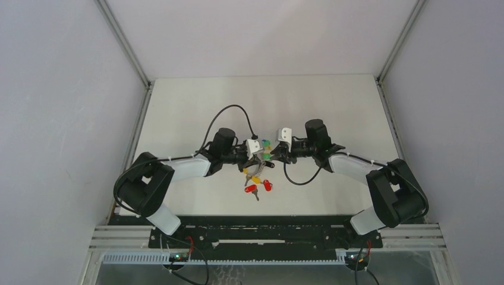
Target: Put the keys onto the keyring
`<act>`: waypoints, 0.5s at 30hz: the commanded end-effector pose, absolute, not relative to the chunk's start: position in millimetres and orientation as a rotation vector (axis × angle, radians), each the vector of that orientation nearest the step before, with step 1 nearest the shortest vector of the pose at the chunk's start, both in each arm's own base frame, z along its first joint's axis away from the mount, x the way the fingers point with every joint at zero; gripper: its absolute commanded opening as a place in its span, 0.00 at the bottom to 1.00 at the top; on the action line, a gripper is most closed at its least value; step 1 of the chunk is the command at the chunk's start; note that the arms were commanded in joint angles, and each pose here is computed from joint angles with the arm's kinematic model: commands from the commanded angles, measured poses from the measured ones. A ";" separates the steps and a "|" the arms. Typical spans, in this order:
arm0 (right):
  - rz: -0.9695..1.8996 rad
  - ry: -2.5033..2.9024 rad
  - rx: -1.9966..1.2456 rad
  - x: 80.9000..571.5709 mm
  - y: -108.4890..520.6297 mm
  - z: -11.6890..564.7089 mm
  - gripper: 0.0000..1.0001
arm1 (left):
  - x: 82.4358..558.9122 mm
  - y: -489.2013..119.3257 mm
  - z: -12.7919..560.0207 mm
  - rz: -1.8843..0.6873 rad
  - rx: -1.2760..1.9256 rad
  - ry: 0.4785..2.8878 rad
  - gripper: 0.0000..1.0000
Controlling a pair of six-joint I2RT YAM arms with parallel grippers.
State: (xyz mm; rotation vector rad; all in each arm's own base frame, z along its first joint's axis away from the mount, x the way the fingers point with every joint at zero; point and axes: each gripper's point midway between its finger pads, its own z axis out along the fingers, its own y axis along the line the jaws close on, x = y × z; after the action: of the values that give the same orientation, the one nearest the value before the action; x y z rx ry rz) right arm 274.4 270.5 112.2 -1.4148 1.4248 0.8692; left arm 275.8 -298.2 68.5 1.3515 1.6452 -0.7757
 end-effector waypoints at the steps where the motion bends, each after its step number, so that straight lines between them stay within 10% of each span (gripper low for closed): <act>1: 0.858 1.357 -1.384 288.2 278.8 132.6 0.23 | 282.8 -300.6 91.8 -0.726 1.387 1.617 0.00; 15: 0.911 1.333 -1.371 292.9 299.3 115.6 0.24 | 283.8 -301.3 105.6 -0.710 1.405 1.695 0.00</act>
State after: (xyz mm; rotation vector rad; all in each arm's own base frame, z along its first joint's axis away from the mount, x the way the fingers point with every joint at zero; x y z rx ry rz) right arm 281.0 286.0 89.3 -1.3896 1.4476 0.9242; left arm 273.3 -292.6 70.4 1.4010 1.7632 -0.7520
